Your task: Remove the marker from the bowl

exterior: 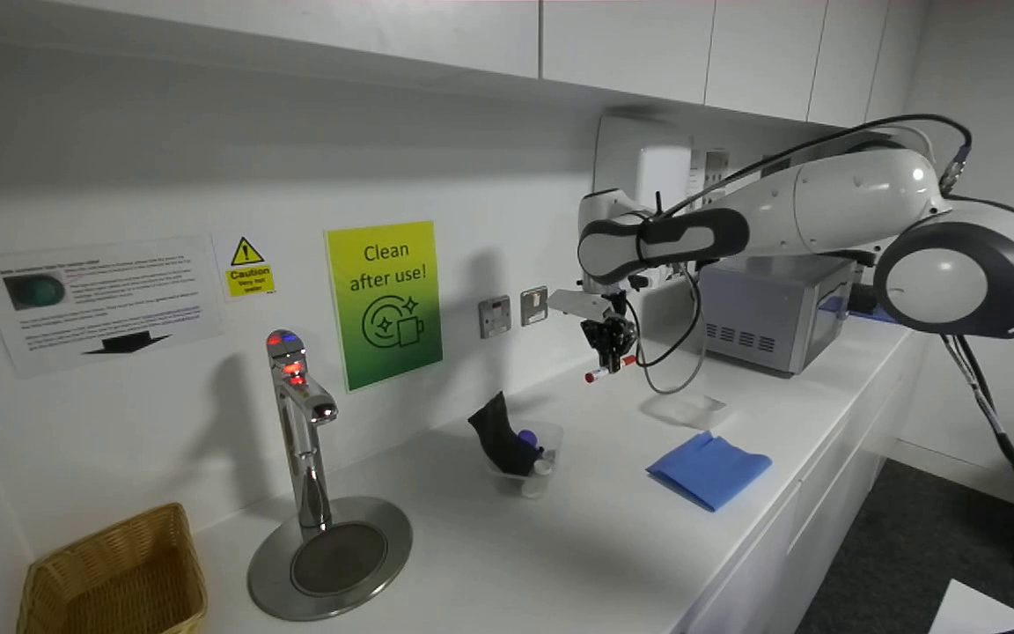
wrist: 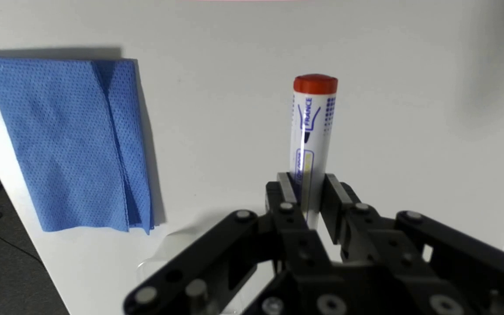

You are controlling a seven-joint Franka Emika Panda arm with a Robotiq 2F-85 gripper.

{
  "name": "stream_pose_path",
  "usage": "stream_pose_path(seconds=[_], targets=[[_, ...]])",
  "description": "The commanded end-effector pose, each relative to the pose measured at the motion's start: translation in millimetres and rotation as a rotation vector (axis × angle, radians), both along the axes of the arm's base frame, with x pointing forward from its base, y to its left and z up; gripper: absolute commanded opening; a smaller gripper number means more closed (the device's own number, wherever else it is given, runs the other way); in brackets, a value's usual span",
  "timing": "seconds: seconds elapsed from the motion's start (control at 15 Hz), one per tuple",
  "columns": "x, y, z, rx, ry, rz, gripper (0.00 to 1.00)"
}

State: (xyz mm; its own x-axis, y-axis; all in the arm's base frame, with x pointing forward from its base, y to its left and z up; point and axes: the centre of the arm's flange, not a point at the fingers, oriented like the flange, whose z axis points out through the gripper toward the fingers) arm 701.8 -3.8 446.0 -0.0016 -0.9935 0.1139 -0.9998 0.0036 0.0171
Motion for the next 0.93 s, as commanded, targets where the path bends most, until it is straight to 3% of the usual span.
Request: stream_pose_path(seconds=[0.0,0.47,0.87], targets=[[-50,-5,17,-0.018,-0.050,-0.040,0.05],[-83,-10,-4,0.022,0.020,-0.075,0.05],[-76,-12,-36,0.012,0.048,-0.071,0.05]])
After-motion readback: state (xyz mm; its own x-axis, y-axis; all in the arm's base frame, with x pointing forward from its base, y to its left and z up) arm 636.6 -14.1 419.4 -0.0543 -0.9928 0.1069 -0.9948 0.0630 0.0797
